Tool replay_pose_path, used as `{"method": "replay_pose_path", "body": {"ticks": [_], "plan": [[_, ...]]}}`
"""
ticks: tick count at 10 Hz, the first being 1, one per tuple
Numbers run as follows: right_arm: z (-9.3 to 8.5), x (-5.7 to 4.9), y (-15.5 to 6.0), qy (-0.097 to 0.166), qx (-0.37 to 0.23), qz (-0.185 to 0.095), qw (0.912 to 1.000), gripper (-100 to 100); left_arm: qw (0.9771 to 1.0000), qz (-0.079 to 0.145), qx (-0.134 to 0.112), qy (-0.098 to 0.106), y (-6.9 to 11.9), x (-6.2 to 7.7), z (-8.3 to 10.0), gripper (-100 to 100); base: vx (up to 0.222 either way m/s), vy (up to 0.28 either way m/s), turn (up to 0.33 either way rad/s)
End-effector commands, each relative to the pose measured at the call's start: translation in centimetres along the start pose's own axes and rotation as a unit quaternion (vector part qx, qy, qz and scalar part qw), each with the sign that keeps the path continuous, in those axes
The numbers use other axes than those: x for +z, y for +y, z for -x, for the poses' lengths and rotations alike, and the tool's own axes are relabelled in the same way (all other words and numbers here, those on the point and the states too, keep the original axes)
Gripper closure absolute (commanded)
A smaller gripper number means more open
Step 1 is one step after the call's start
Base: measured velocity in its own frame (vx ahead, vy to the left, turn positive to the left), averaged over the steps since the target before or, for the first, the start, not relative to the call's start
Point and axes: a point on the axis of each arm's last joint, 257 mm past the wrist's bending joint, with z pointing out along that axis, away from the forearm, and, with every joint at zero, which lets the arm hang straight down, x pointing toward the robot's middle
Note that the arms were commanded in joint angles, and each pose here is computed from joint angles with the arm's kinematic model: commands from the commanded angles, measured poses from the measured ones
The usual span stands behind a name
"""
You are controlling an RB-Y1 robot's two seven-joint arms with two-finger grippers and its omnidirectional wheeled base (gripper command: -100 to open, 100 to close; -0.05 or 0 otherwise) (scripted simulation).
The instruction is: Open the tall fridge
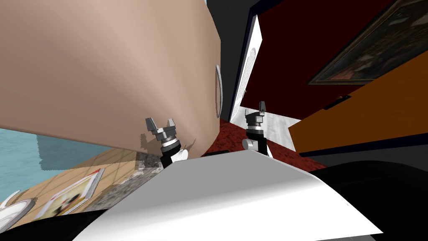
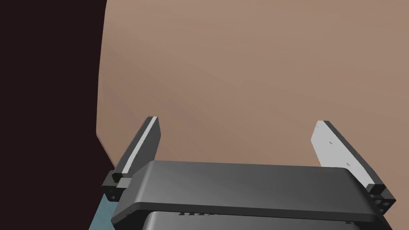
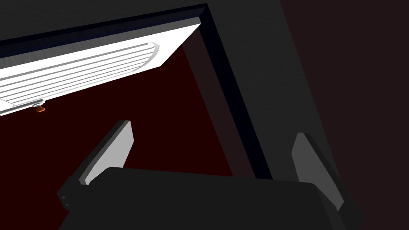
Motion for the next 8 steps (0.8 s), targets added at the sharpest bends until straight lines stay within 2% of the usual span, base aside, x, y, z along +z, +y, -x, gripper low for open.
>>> {"method": "replay_pose_path", "body": {"ticks": [1, 8], "plan": [[0.0, 0.0, 0.0, 0.0, 0.0, 0.0, 1.0, 0, 1.0, 0.0, 0.0, 0.0, 0.0, 0.0, 0.0, 0, 0.0, 0.0, 0.0], [0.0, 0.01, 0.02, 0.0, 0.0, 0.0, 1.0, 0, 1.0, 0.0, 0.0, 0.0, -0.01, 0.01, 0.0, 0, 0.0, 0.0, 0.0]]}}
